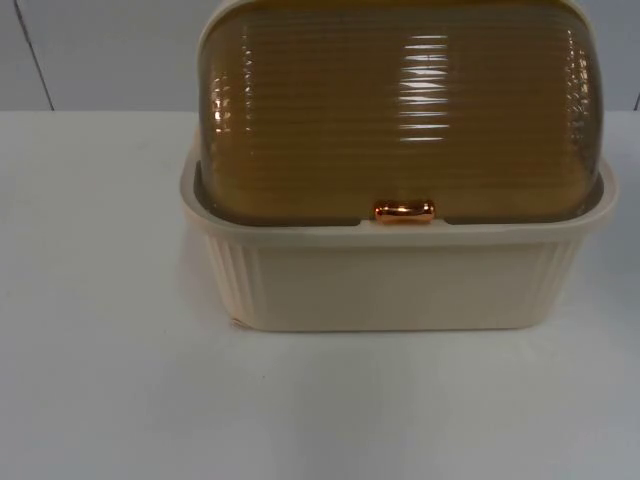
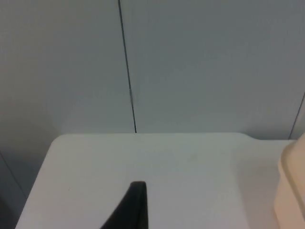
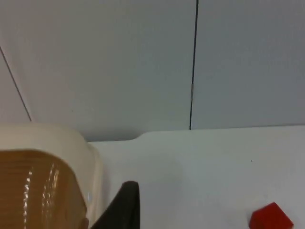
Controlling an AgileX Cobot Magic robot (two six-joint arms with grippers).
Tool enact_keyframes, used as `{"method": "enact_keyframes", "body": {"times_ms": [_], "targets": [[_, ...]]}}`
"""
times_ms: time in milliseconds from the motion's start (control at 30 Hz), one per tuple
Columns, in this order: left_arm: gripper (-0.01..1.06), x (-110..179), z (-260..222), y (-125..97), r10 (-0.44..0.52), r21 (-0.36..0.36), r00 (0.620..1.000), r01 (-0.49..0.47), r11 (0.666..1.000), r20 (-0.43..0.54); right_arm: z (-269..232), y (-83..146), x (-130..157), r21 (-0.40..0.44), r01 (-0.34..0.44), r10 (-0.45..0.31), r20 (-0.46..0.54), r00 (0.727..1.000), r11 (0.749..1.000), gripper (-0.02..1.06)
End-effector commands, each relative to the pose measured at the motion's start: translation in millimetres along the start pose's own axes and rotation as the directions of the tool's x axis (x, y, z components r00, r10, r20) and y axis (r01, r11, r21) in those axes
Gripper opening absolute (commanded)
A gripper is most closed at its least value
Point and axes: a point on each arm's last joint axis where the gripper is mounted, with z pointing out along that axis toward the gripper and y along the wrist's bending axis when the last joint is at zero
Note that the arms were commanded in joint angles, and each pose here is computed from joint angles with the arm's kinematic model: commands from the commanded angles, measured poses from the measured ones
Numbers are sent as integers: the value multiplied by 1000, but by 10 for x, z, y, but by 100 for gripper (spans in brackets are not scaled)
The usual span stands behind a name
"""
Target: Open the box lid with the left hand, place the block into the box with the right hand, then close the box lid with the left hand.
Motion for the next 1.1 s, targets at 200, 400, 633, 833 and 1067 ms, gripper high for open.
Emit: {"method": "enact_keyframes", "body": {"times_ms": [200,400,633,833,1067], "targets": [[102,-134,229,-9,-12,7,1000,12,1000,-2,319,20,-85,4,-29,29,-20,999,1000,105],[102,-207,342,-11,-14,8,1000,14,1000,-15,410,13,-68,18,-4,5,-46,999,1000,105],[102,-218,542,-22,-27,16,999,28,999,-46,399,-41,-47,72,71,-66,-74,995,995,105],[102,-127,746,-293,93,145,989,-76,987,-114,399,-42,-45,73,67,-61,-76,995,995,105],[102,147,942,-1104,481,446,872,-398,802,-87,399,-43,-45,74,69,-63,-76,995,995,105]]}}
